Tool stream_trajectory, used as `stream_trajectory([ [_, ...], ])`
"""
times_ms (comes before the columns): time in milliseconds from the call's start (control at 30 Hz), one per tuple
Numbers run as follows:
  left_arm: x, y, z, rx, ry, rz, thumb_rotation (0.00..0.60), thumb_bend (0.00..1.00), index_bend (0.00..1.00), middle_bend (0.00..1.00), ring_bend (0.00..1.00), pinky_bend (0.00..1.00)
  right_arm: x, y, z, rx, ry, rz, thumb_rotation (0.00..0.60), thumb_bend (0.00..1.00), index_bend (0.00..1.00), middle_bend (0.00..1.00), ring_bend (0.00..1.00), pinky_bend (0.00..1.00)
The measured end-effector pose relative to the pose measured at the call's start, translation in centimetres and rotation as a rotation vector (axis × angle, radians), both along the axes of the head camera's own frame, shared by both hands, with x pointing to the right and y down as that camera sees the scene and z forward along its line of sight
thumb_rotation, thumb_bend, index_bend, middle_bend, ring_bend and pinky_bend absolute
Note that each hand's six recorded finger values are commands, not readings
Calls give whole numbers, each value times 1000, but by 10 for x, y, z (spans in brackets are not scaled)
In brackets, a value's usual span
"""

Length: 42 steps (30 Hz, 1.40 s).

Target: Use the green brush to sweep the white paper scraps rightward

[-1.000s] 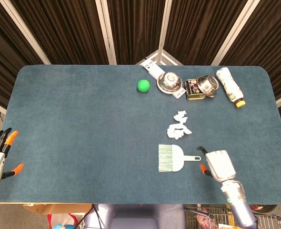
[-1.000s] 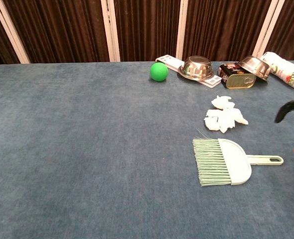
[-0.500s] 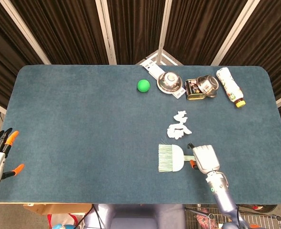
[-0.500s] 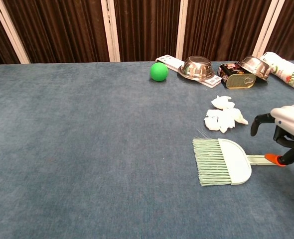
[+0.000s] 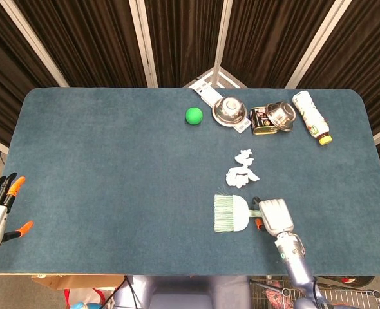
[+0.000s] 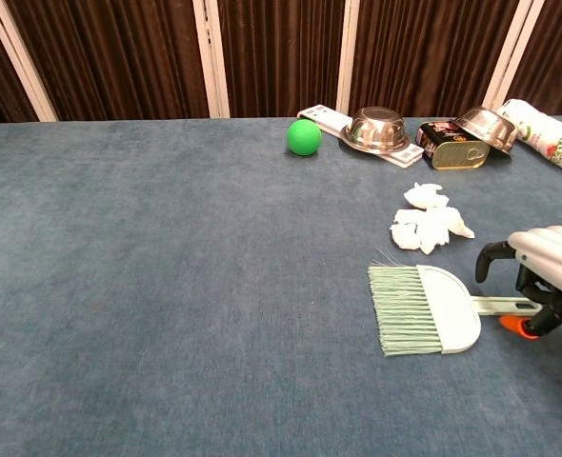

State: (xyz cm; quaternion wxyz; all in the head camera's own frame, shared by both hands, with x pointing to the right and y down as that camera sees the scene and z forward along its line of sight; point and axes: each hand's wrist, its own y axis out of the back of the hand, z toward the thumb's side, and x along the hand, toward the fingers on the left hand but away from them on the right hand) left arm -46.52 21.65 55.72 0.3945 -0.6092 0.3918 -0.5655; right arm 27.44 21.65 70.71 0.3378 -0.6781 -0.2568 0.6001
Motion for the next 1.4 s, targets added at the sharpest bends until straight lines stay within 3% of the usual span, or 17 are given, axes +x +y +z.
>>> stream_trajectory([
  [367, 0, 0, 0, -2, 1, 0, 600, 0, 0, 0, 0, 0, 0, 0, 7, -8, 1, 20, 600, 325, 430, 955, 979, 878],
  [567, 0, 0, 0, -4, 2, -2, 600, 0, 0, 0, 0, 0, 5, 2, 11, -16, 15, 30, 600, 326, 595, 955, 979, 878],
  [700, 0, 1, 0, -5, 1, -2, 600, 0, 0, 0, 0, 0, 9, 4, 13, -24, 21, 38, 600, 351, 653, 955, 979, 878],
  [1167, 0, 0, 1, -6, 3, -6, 600, 0, 0, 0, 0, 0, 13, -3, 6, -3, 16, 40, 600, 476, 718, 955, 979, 878],
  [1400, -1, 0, 1, -6, 3, -7, 600, 0, 0, 0, 0, 0, 15, -19, -12, 49, 44, -5, 600, 496, 724, 955, 979, 878],
])
